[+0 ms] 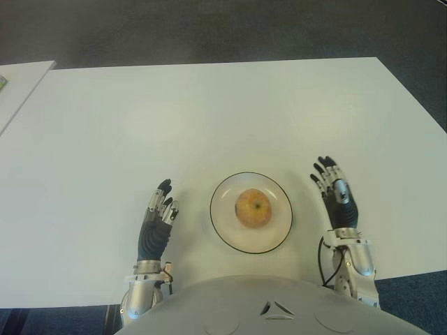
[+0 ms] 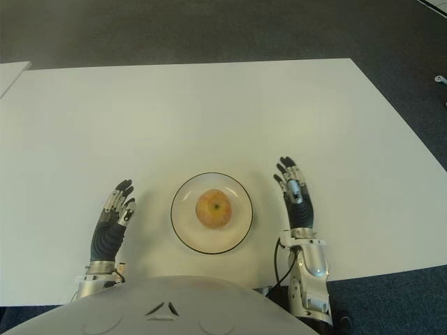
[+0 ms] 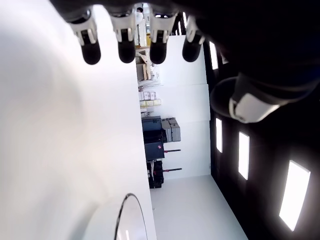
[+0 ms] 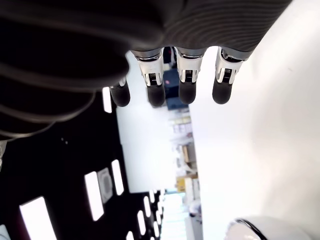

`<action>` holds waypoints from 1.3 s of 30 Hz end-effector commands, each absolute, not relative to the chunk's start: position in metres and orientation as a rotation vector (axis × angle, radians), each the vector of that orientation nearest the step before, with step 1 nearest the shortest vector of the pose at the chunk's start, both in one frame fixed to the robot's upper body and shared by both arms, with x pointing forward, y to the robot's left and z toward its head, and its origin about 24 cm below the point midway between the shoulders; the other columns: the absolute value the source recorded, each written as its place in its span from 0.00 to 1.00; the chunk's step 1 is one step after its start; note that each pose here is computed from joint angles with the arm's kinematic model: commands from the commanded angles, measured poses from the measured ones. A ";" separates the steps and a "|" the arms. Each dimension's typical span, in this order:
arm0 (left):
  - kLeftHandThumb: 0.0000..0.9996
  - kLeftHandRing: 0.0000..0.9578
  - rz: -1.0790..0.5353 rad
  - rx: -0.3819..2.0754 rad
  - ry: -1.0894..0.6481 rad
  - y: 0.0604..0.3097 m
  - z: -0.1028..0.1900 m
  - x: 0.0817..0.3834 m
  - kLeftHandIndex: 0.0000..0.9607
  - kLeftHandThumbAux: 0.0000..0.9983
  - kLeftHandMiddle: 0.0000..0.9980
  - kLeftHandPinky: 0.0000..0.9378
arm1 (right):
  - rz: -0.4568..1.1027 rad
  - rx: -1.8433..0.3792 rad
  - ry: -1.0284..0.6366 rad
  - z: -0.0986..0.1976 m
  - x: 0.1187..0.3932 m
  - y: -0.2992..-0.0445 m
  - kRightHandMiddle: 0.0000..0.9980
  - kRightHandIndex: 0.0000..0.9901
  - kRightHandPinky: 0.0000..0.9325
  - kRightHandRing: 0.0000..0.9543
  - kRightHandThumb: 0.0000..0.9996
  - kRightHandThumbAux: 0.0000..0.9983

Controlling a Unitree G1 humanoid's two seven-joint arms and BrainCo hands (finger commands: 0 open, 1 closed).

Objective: Put the apples into the plate.

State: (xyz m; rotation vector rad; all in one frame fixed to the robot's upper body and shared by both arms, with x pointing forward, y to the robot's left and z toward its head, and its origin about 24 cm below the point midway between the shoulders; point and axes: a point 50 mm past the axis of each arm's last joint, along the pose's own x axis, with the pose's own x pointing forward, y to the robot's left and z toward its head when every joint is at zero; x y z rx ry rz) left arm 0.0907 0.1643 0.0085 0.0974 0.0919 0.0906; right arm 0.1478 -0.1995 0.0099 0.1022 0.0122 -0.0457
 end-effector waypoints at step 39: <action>0.07 0.00 0.127 0.041 0.116 0.153 -0.001 0.094 0.00 0.51 0.00 0.00 | 0.035 -0.053 0.051 -0.009 0.138 -0.178 0.00 0.00 0.00 0.00 0.02 0.43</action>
